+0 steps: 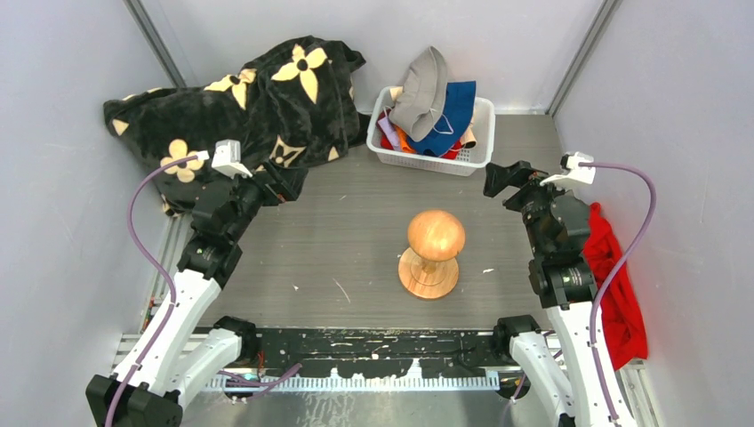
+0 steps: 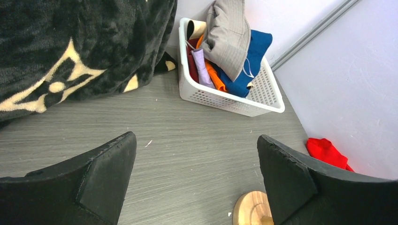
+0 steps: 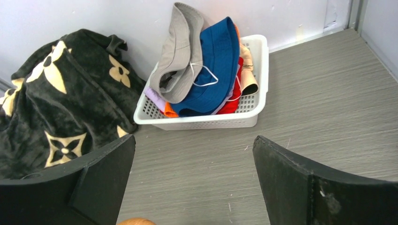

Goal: Stack the hats

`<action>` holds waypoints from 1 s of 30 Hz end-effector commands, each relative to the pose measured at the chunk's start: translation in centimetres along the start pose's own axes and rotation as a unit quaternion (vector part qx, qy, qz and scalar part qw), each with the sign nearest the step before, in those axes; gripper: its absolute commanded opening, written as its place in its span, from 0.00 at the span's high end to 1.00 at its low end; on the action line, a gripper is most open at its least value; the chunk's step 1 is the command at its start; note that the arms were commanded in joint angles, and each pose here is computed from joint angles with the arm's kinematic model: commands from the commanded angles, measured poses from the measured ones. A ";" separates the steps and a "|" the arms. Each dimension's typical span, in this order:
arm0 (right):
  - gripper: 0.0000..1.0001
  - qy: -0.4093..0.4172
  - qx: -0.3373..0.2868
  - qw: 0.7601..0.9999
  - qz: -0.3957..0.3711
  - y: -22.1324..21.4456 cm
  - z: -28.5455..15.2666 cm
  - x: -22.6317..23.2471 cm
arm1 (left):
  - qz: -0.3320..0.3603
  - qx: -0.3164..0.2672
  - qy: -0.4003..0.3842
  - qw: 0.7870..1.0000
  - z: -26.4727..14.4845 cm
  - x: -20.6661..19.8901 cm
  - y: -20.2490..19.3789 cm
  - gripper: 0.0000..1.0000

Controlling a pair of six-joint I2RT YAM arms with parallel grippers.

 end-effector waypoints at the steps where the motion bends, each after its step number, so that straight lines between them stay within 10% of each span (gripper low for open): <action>1: 0.00 0.047 0.012 0.999 0.004 1.0 -1.3 1.9 | 0.014 -0.015 -0.015 1.000 0.0 -0.8 1.1 0.00; 30: 0.00 0.103 0.145 0.984 0.033 -4.8 -8.6 2.1 | 0.010 0.133 -0.122 0.984 0.8 -5.5 -6.2 0.11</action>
Point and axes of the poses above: each gripper's point midway between its finger pads, its own z axis out along the fingers, its own x axis along the line the jaws close on, y = z × x, the point moved 3 cm from there along -z, back along the fingers, and after that the axes turned 1 degree about -z, right-handed, at the moved point
